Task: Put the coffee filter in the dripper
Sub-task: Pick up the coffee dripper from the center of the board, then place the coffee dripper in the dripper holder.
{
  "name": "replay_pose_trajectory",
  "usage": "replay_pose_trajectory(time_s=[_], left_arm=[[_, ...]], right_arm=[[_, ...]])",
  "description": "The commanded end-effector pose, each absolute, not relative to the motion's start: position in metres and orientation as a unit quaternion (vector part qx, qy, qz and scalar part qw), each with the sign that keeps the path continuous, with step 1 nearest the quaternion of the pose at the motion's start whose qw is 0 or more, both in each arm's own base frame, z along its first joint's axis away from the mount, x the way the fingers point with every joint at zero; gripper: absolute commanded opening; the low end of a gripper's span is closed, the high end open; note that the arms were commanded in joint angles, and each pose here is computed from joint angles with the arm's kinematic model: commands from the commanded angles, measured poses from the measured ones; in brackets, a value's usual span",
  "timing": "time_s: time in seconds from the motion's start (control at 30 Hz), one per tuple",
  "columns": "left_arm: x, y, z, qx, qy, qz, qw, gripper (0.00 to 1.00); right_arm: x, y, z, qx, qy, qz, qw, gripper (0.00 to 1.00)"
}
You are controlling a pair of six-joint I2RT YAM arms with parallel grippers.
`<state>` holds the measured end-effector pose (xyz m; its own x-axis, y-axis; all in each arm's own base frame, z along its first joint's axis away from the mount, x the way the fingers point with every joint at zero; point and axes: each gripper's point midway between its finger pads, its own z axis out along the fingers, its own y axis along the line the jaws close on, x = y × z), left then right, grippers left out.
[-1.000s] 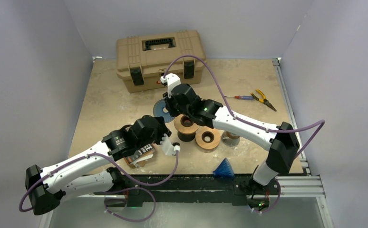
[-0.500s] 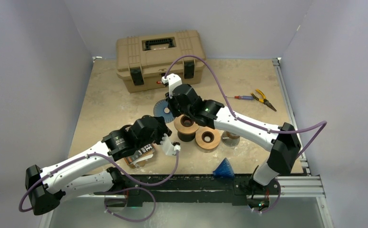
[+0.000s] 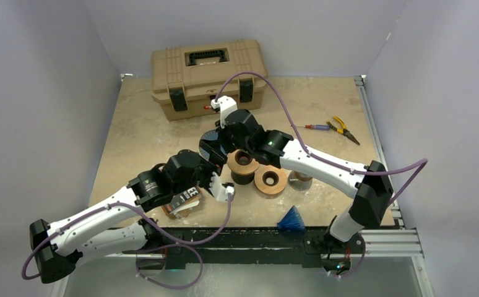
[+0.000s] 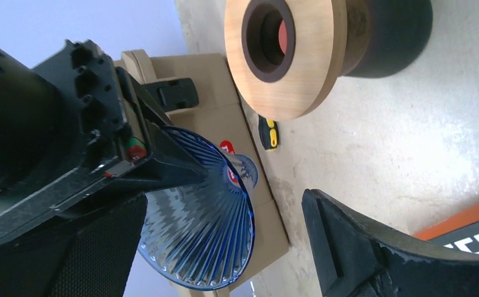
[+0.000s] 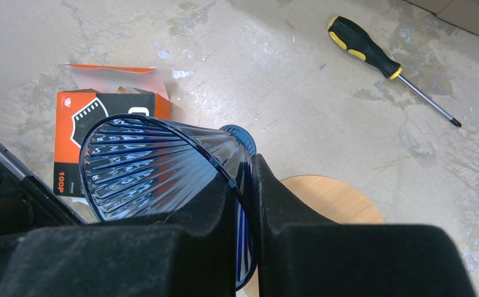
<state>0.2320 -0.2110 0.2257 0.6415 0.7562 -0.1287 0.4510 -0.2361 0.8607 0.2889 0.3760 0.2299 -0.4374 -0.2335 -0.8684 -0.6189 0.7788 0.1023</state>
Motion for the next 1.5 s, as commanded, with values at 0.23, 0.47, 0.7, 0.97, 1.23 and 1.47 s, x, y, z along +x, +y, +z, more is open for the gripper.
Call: replay_pose_trajectory(time_s=[0.23,0.47,0.7,0.97,1.23,1.47], left_arm=[[0.203,-0.244,0.283,0.685,0.39,0.02,0.615,0.99],[0.198,-0.243,0.306,0.607,0.423,-0.038,0.672,0.99],[0.221,-0.229,0.317,0.433,0.551,-0.092,0.707,0.99],[0.26,-0.187,0.296,0.179,0.701,-0.065,0.688,1.0],[0.275,-0.165,0.259,0.058,0.773,-0.006,0.632,1.0],[0.298,-0.161,0.22,0.005,0.821,-0.085,0.565,1.0]], right_arm=[[0.309,0.363,0.255,-0.233,0.816,0.215,0.483,0.0],[0.336,0.326,0.263,-0.203,0.817,0.231,0.487,0.0],[0.352,0.288,0.263,-0.175,0.824,0.237,0.484,0.0],[0.346,0.27,0.268,-0.168,0.824,0.262,0.473,0.0],[0.332,0.269,0.268,-0.174,0.823,0.28,0.463,0.0],[0.327,0.267,0.267,-0.179,0.827,0.279,0.453,0.0]])
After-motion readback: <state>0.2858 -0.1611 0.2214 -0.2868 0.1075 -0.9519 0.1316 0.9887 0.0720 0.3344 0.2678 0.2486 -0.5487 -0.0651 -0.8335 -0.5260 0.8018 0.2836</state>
